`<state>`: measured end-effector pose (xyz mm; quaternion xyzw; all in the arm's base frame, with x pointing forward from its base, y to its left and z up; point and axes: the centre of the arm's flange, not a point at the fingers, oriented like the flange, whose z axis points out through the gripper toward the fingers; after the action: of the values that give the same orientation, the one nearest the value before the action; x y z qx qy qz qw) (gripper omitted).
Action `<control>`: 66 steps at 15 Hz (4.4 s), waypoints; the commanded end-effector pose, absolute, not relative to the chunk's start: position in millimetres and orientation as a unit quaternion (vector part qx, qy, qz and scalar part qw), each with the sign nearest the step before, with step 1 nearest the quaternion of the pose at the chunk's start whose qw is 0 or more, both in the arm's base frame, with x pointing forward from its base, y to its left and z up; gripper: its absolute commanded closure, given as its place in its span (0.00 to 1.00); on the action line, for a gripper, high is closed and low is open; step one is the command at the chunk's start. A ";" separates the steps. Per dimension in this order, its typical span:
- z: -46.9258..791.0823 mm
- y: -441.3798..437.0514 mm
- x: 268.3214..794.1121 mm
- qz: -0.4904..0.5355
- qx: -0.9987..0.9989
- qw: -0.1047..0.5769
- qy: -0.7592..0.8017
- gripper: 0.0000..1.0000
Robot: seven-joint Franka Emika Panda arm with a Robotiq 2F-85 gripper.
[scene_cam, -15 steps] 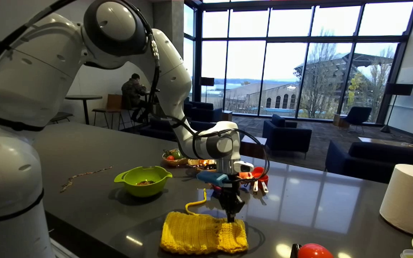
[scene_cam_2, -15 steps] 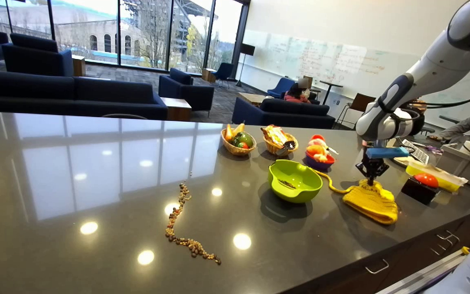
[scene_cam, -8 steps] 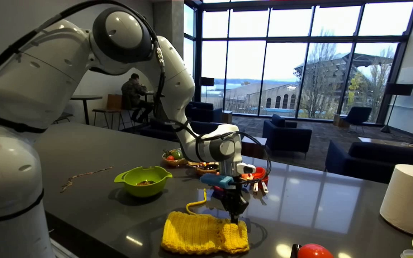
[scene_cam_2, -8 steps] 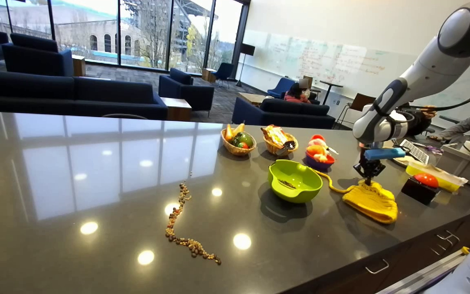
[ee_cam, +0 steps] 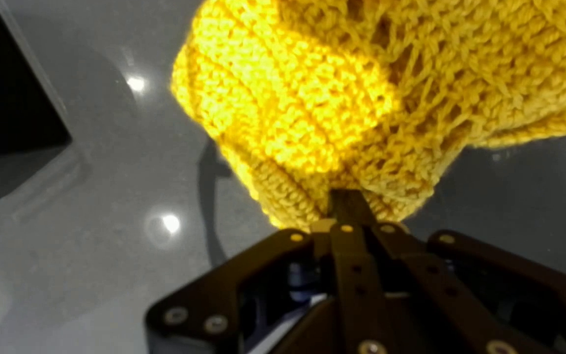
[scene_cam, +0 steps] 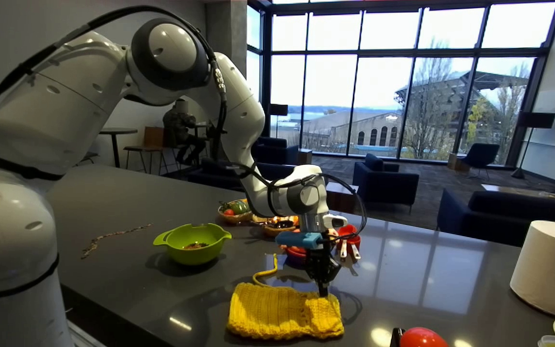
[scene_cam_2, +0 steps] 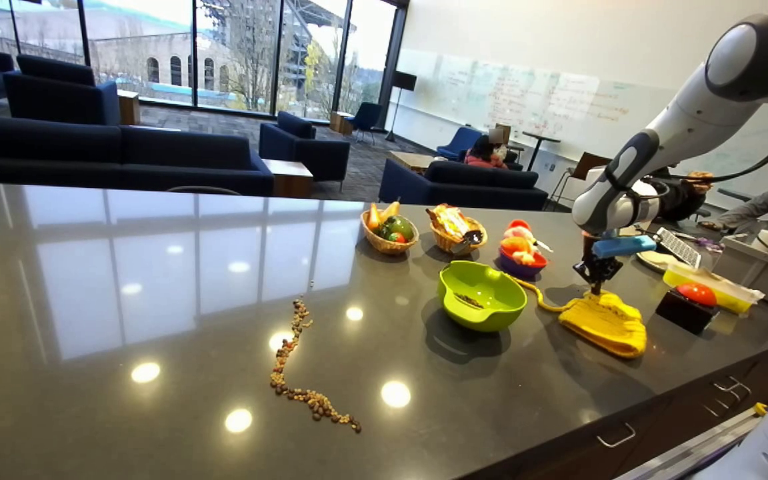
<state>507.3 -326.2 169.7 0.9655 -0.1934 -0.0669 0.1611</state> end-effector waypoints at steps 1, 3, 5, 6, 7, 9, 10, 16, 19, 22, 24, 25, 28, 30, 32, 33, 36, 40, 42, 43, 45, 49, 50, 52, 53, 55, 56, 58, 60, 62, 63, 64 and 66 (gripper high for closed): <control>174.3 -316.7 521.0 -0.050 0.971 0.175 -0.156 1.00; 178.3 -309.0 524.5 -0.047 0.972 0.174 -0.149 1.00; 184.1 -301.6 521.7 -0.052 0.972 0.173 -0.149 1.00; 186.2 -297.7 519.4 -0.054 0.973 0.173 -0.144 1.00; 187.6 -294.6 517.8 -0.055 0.973 0.175 -0.138 1.00; 188.0 -288.3 516.6 -0.061 0.973 0.180 -0.130 0.73; 188.6 -285.1 515.7 -0.062 0.973 0.184 -0.125 0.69; 203.5 -262.3 508.5 -0.104 0.973 0.184 -0.087 0.29; 216.5 -258.6 500.2 -0.143 0.970 0.189 -0.058 0.07; 221.7 -259.0 492.7 -0.173 0.970 0.168 -0.038 0.00; 222.0 -255.8 488.1 -0.190 0.969 0.155 -0.014 0.00; 221.4 -253.5 486.6 -0.195 0.970 0.148 0.001 0.00; 217.7 -246.8 483.7 -0.203 0.969 0.134 0.036 0.00; 216.3 -242.1 483.2 -0.198 0.970 0.134 0.049 0.00; 215.0 -238.4 483.9 -0.197 0.970 0.133 0.058 0.00; 213.6 -235.3 484.6 -0.198 0.970 0.130 0.061 0.00; 210.3 -228.3 487.3 -0.186 0.973 0.123 0.067 0.00; 197.1 -223.3 490.6 -0.184 0.973 0.122 0.069 0.00; 193.4 -221.6 488.7 -0.190 0.972 0.122 0.068 0.00; 191.8 -220.7 485.7 -0.199 0.970 0.122 0.067 0.00; 189.9 -222.0 482.2 -0.202 0.970 0.122 0.063 0.00; 186.6 -242.5 478.8 -0.211 0.970 0.119 0.034 0.00; 185.3 -247.3 477.3 -0.214 0.969 0.118 0.027 0.00; 182.0 -252.6 472.8 -0.215 0.969 0.123 0.021 0.00; 179.8 -254.2 471.0 -0.216 0.968 0.127 0.019 0.00; 180.3 -251.8 470.5 -0.216 0.968 0.122 0.028 0.00; 179.2 -252.2 470.1 -0.217 0.968 0.122 0.027 0.00; 178.2 -251.7 470.2 -0.217 0.968 0.122 0.025 0.00; 178.3 -251.8 470.4 -0.217 0.968 0.123 0.024 0.00; 178.4 -251.9 470.6 -0.217 0.968 0.123 0.024 0.00; 178.4 -251.9 470.6 -0.217 0.968 0.123 0.024 0.00; 178.4 -251.9 470.6 -0.217 0.968 0.123 0.023 0.00; 178.4 -251.9 470.6 -0.217 0.968 0.123 0.023 0.00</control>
<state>470.6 -251.9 178.4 0.9682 0.0231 -0.2166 0.1231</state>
